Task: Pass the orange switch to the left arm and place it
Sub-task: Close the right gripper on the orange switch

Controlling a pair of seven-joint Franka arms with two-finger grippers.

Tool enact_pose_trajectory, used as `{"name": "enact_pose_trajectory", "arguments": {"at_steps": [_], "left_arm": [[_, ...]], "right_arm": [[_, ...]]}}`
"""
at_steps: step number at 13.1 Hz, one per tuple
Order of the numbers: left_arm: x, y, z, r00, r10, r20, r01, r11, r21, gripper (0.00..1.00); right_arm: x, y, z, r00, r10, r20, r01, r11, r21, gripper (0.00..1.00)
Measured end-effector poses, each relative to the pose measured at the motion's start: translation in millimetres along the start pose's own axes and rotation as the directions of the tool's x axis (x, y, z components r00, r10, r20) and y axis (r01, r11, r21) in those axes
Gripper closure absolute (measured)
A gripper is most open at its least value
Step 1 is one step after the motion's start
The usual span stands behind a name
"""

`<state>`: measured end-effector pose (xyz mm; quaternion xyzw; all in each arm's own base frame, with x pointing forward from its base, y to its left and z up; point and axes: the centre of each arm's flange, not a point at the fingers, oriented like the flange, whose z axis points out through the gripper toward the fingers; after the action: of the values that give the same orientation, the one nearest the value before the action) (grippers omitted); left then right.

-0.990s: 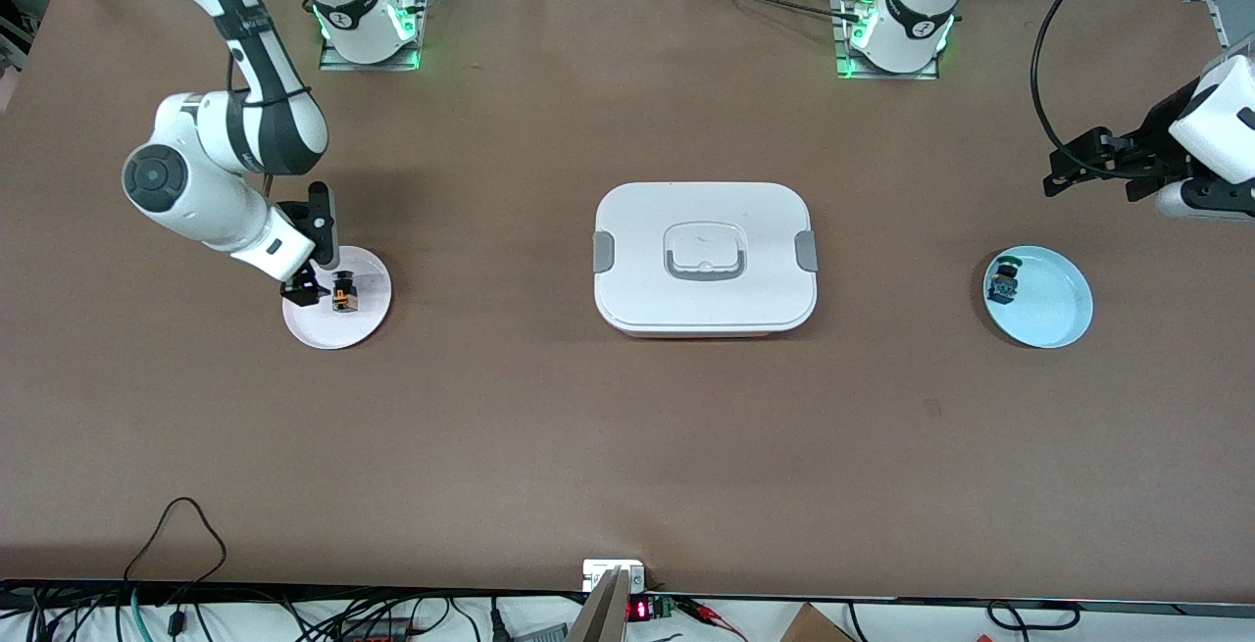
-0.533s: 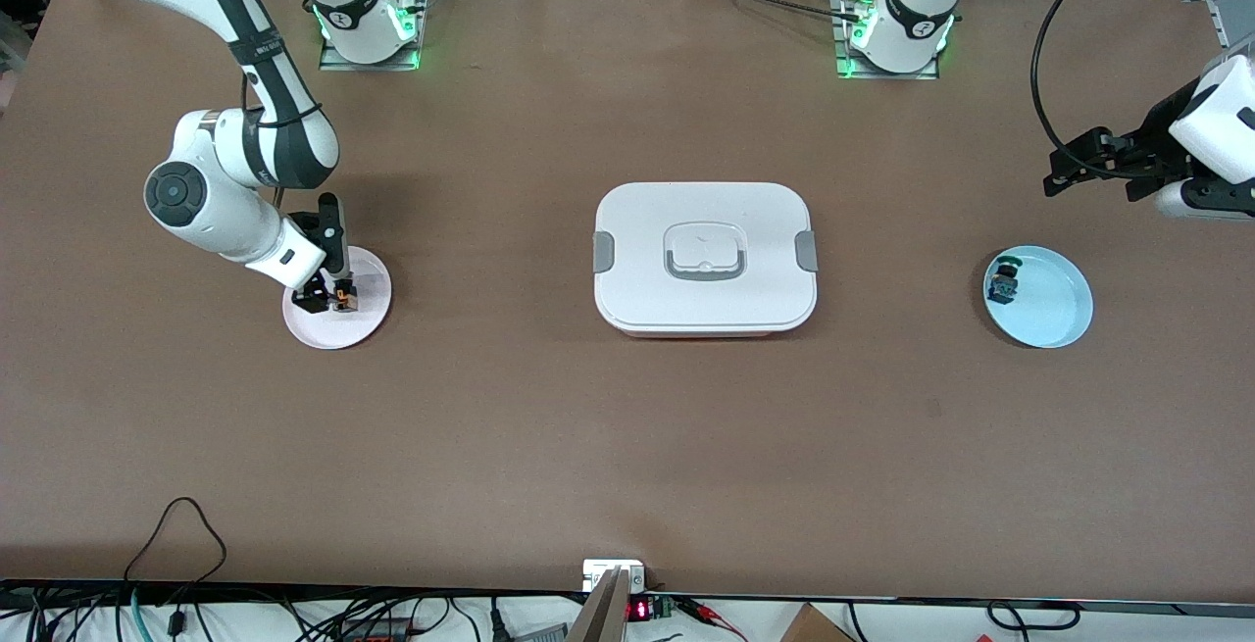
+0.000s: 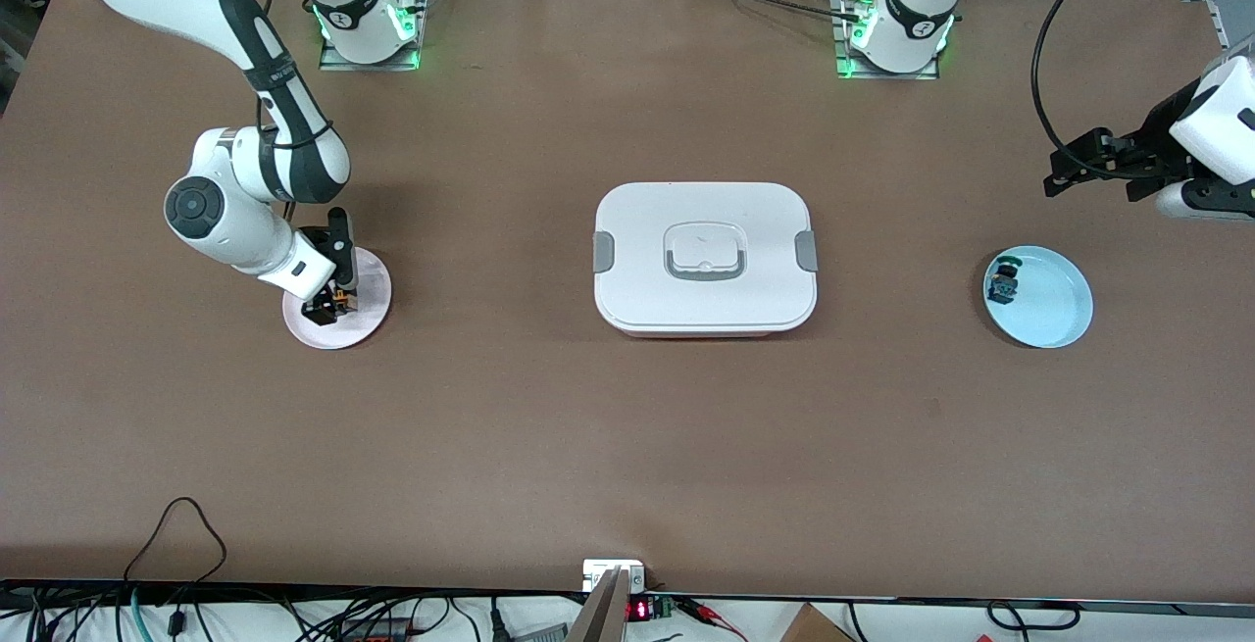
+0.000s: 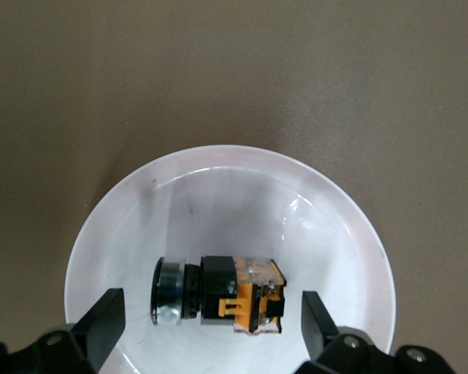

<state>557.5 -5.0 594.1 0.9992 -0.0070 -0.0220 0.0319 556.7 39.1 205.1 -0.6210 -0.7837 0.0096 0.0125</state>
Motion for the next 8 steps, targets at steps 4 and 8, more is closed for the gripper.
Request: {"name": "enact_pose_trajectory", "arguments": {"at_steps": [4,8], "left_arm": [[0.0,-0.8,0.0,1.000,-0.001,0.000,0.001,1.000,0.000,0.00],[0.0,-0.8,-0.2,1.000,-0.001,0.000,0.001,1.000,0.000,0.00]], "right_arm": [[-0.1,0.3,4.5,1.000,-0.001,0.000,0.001,1.000,0.000,0.00],[-0.1,0.5,5.1,1.000,-0.001,0.001,0.001,1.000,-0.002,0.00]]}}
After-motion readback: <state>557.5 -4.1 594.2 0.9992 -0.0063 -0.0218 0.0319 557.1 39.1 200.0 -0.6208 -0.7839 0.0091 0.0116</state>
